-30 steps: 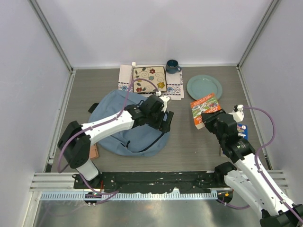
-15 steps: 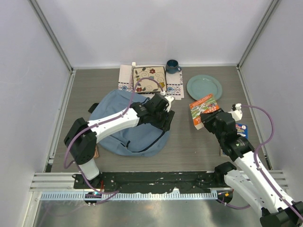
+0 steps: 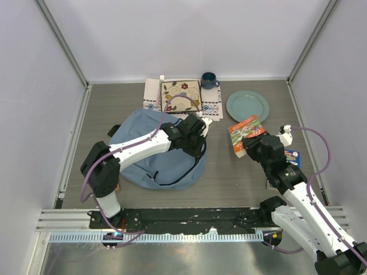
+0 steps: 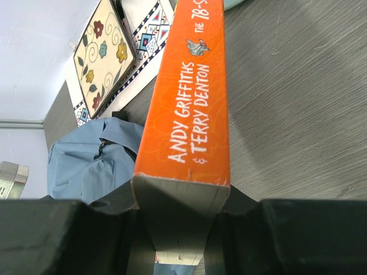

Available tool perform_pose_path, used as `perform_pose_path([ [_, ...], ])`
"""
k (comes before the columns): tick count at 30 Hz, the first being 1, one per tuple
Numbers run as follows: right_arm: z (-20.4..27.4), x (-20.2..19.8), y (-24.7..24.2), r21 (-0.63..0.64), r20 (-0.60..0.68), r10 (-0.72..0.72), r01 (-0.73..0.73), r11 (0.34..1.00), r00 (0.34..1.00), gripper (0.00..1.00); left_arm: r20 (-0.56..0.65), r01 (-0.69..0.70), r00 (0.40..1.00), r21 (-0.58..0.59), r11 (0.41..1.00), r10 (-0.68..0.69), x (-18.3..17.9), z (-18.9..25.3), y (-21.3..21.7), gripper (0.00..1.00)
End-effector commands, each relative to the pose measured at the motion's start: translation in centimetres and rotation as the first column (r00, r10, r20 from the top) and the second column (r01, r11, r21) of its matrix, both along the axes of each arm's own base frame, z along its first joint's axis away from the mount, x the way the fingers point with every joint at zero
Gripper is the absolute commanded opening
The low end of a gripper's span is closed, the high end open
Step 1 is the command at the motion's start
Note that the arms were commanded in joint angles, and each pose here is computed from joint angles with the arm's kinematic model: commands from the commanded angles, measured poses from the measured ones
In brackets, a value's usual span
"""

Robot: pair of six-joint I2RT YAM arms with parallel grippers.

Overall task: Pack the student bag
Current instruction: Place the book in the student bag.

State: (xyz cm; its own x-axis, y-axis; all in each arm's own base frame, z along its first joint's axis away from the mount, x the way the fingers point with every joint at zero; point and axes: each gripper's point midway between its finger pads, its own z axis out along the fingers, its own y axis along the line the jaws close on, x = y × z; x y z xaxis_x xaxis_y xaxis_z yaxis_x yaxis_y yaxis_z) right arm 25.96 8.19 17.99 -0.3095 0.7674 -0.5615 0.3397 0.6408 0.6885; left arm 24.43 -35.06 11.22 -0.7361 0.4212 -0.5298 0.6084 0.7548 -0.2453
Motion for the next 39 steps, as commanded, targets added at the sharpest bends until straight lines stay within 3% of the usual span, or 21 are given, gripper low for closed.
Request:
perform_pose_path([
  [1,5.0,1.6,0.3,0.053,0.155,-0.016,0.008,0.999,0.988,0.01,0.021,0.030,0.999,-0.056,0.998,-0.029,-0.2,2.5,-1.1,0.01],
  [12,5.7,1.6,2.6,0.055,0.179,0.117,-0.128,0.990,0.977,0.01,0.263,-0.221,0.946,0.105,0.970,0.187,3.8,5.5,4.8,0.00],
  [16,6.9,1.1,4.1,0.062,0.215,0.205,-0.223,0.973,0.955,0.01,0.383,-0.332,0.886,0.133,0.934,0.260,5.2,8.1,7.5,0.00],
  [20,9.1,-0.4,5.0,0.081,0.304,0.271,-0.308,0.948,0.913,0.01,0.518,-0.460,0.789,0.143,0.876,0.330,6.5,11.7,10.8,0.00],
  [27,12.5,-2.7,8.0,0.080,0.422,0.434,-0.510,0.856,0.796,0.01,0.590,-0.516,0.686,-0.020,0.856,0.427,6.6,18.6,12.4,0.00],
  [32,12.4,-2.8,8.6,0.108,0.453,0.440,-0.537,0.836,0.775,0.01,0.582,-0.551,0.620,-0.154,0.820,0.526,6.1,20.3,13.6,0.00],
  [39,11.1,-2.4,12.2,0.133,0.421,0.586,-0.686,0.715,0.692,0.01,0.554,-0.515,0.617,-0.254,0.819,0.559,5.7,21.6,13.0,0.00],
])
